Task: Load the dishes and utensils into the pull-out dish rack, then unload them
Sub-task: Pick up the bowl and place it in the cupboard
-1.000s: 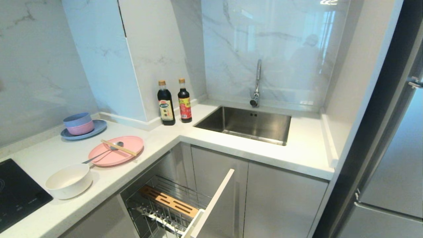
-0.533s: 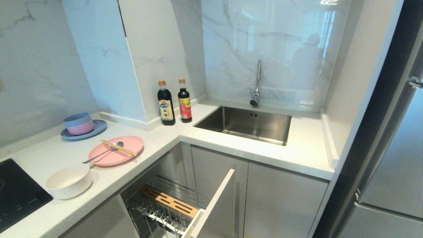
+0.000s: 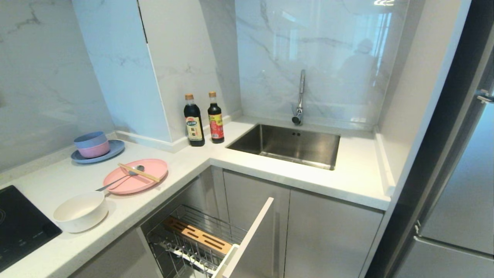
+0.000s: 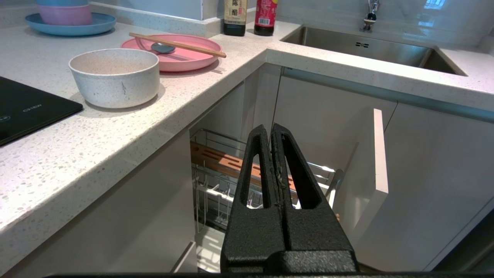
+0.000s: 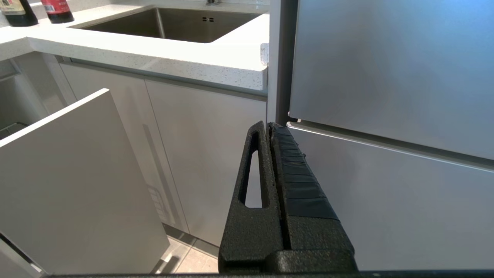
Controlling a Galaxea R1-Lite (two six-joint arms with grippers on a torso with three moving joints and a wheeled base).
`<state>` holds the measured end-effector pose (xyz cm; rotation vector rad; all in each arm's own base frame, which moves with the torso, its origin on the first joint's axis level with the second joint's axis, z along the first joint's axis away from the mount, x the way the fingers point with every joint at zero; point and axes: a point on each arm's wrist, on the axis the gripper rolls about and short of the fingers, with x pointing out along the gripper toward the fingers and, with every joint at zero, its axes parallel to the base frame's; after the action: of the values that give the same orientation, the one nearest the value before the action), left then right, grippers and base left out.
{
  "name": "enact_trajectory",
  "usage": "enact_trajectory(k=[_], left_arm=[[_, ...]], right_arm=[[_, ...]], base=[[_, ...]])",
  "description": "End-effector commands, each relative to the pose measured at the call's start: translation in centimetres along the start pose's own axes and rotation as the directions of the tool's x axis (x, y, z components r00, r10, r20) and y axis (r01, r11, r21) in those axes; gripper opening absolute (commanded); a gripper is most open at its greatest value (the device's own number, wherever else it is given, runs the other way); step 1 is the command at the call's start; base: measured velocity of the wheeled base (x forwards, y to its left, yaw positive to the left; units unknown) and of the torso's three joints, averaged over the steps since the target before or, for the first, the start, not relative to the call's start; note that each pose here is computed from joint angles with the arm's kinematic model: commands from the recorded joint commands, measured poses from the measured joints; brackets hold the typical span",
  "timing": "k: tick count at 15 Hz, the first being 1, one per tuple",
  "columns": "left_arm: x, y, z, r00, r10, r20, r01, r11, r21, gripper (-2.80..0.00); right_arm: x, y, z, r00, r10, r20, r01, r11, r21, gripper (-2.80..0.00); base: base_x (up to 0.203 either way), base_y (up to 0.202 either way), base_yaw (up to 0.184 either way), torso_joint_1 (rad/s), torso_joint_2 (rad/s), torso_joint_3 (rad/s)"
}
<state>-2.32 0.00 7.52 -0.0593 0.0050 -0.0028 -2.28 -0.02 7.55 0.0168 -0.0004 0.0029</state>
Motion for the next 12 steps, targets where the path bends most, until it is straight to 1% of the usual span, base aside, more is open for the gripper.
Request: enact_trajectory(k=[1,12], left_arm=[[0.02,0.0,0.0,1.0,0.0,-0.003,0.0,1.0,-0.001,-2.8],[0.02,0.0,0.0,1.0,0.002,-0.003,-0.002,1.0,-0.001,-2.8]], right_arm=[[0.01,0.0,-0.04,1.0,0.0,-0.002,0.0,1.0,0.0,-2.8],[0.01,0.0,-0.04,1.0,0.0,-0.002,0.0,1.0,0.0,-2.8]], base=[[0.0,0.0,0.0,0.0,0.0,0.0],[0.0,0.0,0.0,0.0,0.0,0.0]])
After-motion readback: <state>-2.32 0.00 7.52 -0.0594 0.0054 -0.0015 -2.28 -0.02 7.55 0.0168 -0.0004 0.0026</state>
